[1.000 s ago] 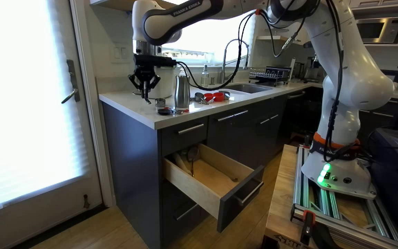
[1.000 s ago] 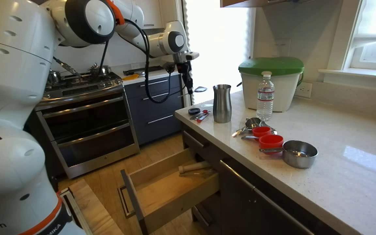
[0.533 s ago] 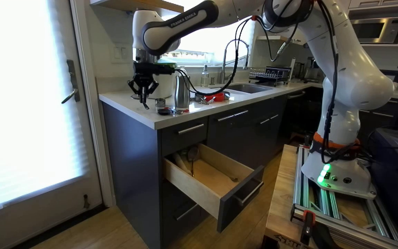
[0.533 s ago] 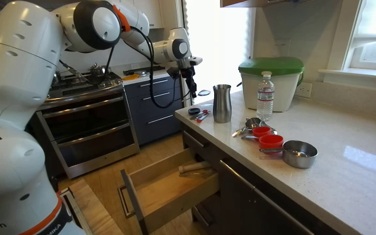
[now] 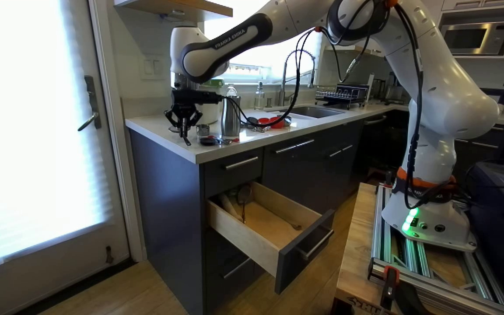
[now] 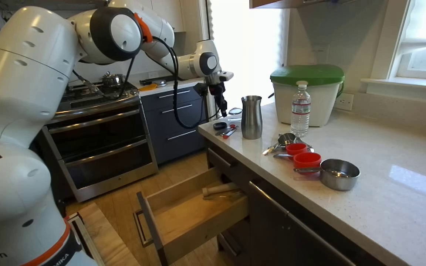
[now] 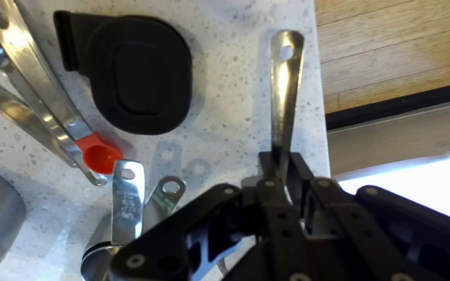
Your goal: Remove the tea strainer from the drawer and put it on the counter top
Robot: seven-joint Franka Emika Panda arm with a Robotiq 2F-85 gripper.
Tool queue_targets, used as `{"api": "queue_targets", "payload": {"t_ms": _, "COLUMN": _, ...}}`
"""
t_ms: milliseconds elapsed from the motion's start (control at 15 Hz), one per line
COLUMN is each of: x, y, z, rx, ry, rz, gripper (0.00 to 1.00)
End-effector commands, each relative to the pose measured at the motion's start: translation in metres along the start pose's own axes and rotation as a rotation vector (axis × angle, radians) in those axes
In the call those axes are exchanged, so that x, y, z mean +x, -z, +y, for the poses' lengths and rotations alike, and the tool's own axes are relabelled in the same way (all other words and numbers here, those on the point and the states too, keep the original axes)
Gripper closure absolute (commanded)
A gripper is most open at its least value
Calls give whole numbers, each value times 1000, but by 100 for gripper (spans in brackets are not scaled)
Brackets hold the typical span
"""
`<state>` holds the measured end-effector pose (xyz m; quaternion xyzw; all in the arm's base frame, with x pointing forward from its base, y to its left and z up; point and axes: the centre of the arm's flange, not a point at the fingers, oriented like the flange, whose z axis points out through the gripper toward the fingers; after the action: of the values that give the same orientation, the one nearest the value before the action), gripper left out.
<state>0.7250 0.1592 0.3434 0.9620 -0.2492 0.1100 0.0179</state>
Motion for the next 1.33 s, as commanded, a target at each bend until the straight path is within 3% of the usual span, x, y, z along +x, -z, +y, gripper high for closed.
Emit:
{"api": "queue_targets", "payload": {"t_ms": 0, "x": 0, "y": -14, "z": 9, "rx": 1, "ry": 7, "rz": 3, "gripper": 97}}
{"api": "queue_targets", "payload": {"t_ms": 600, "x": -2, "y": -23, "z": 18, "rx": -15, "ry": 3, "rz": -11, "gripper": 97}}
{"api": "queue_targets", "payload": {"t_ms": 667, "x": -2, "y": -23, "z": 19, "rx": -15, "ry": 2, "rz": -14, "gripper": 80}}
{"api": "queue_targets", "payload": {"t_ms": 800, "x": -3, "y": -24, "z": 21, "rx": -17, "ry": 1, "rz": -15, "gripper": 57}}
{"api": "queue_targets", "payload": {"t_ms": 1067, "x": -3, "y": -14, "z": 20, "rx": -6, "ry": 8, "rz": -6, "gripper": 33}}
{"api": "queue_targets", "payload": {"t_ms": 1133, "x": -3, "y": -6, "z": 18, "rx": 5, "ry": 14, "rz": -1, "gripper": 21}}
{"api": "queue_targets", "payload": {"t_ms": 1267, "x": -3, "y": 12, "z": 16, "rx": 35, "ry": 23, "rz": 2, "gripper": 15}}
